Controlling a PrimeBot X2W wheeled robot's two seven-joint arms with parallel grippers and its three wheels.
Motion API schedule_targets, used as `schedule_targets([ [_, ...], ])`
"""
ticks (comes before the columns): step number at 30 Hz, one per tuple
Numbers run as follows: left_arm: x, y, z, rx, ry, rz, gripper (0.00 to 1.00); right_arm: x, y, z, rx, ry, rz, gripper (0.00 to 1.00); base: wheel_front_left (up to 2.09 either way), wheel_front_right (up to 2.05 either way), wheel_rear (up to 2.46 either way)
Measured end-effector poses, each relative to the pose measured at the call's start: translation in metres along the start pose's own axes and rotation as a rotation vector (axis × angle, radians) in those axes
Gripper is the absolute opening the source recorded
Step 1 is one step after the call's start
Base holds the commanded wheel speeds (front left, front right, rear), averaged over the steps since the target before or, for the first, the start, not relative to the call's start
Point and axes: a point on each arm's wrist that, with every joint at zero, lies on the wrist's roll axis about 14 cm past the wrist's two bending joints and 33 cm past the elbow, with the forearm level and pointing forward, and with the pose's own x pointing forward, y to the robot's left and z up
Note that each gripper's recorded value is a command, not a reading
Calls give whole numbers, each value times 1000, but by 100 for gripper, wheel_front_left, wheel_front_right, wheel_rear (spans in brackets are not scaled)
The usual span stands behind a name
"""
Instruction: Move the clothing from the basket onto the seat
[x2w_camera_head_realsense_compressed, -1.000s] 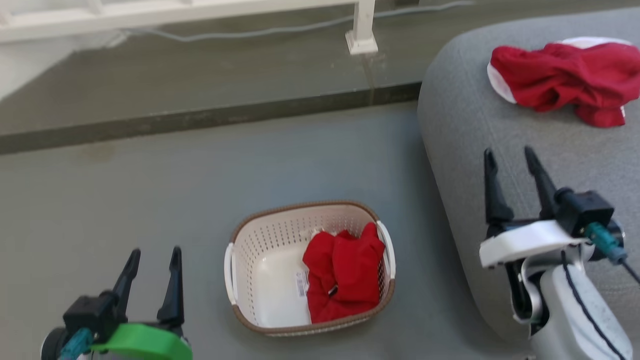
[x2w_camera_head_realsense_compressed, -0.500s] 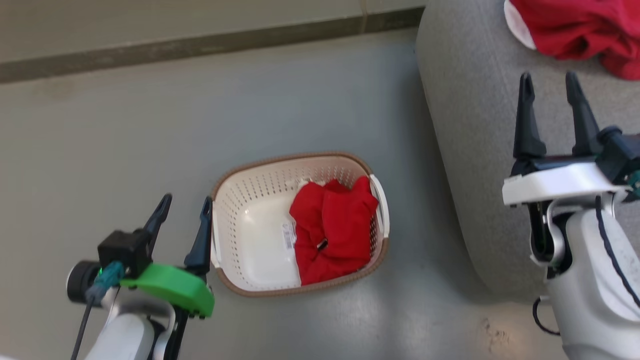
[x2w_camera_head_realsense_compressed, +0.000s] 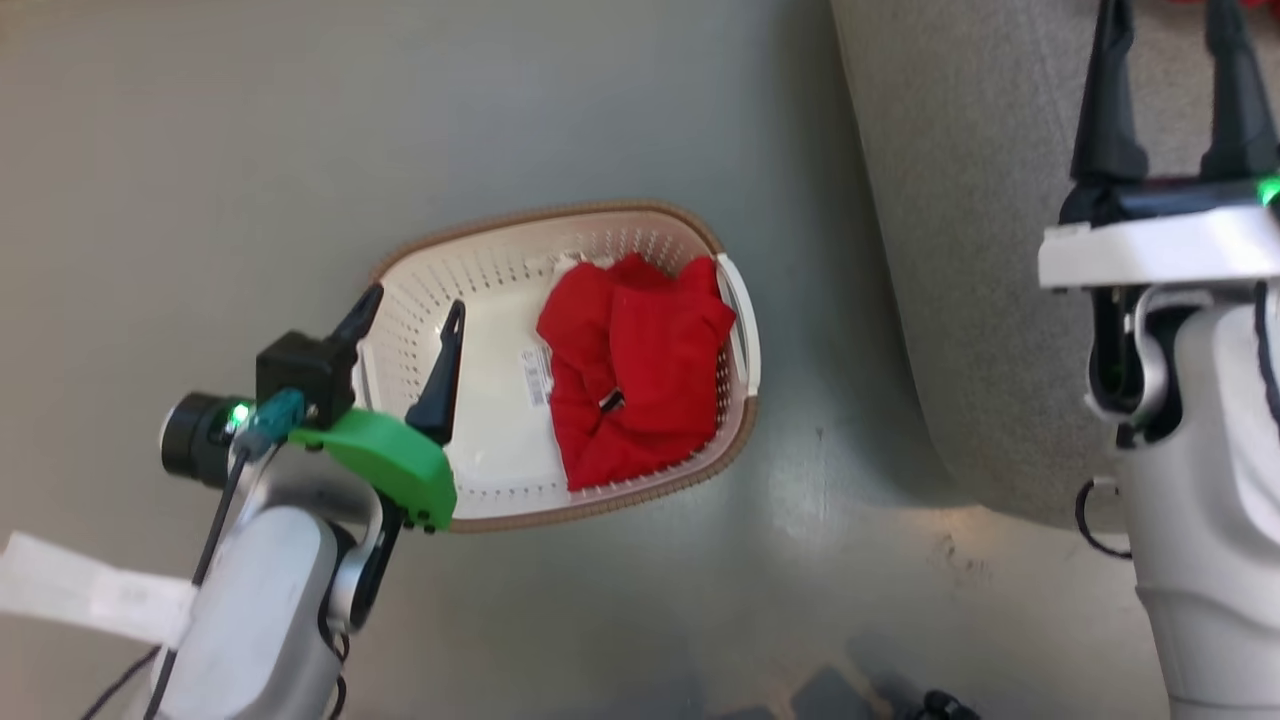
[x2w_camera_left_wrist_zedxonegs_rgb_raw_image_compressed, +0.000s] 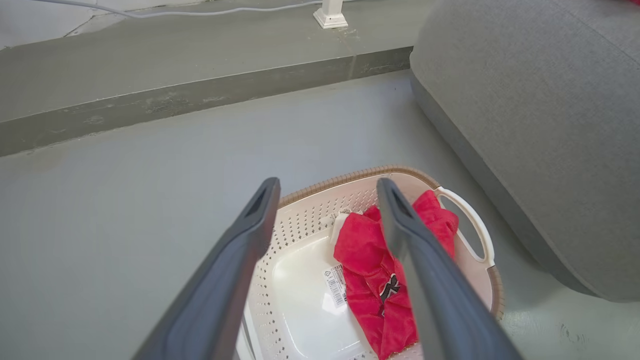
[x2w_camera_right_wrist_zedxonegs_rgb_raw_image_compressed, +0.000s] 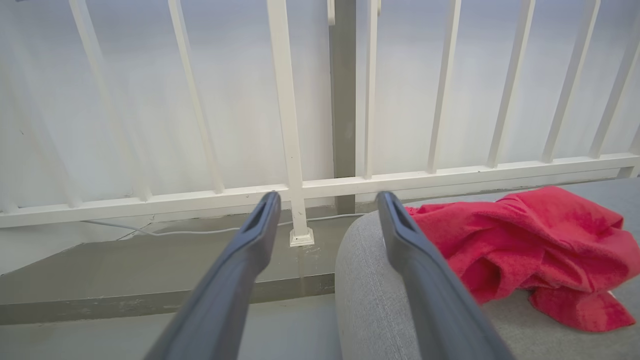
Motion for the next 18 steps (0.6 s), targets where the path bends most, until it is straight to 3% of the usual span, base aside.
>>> schedule_targets([
  [18,80,-14,-82,27,205,-153,100,53,-21,-28,-54,-50,-44,100,0,0,0],
])
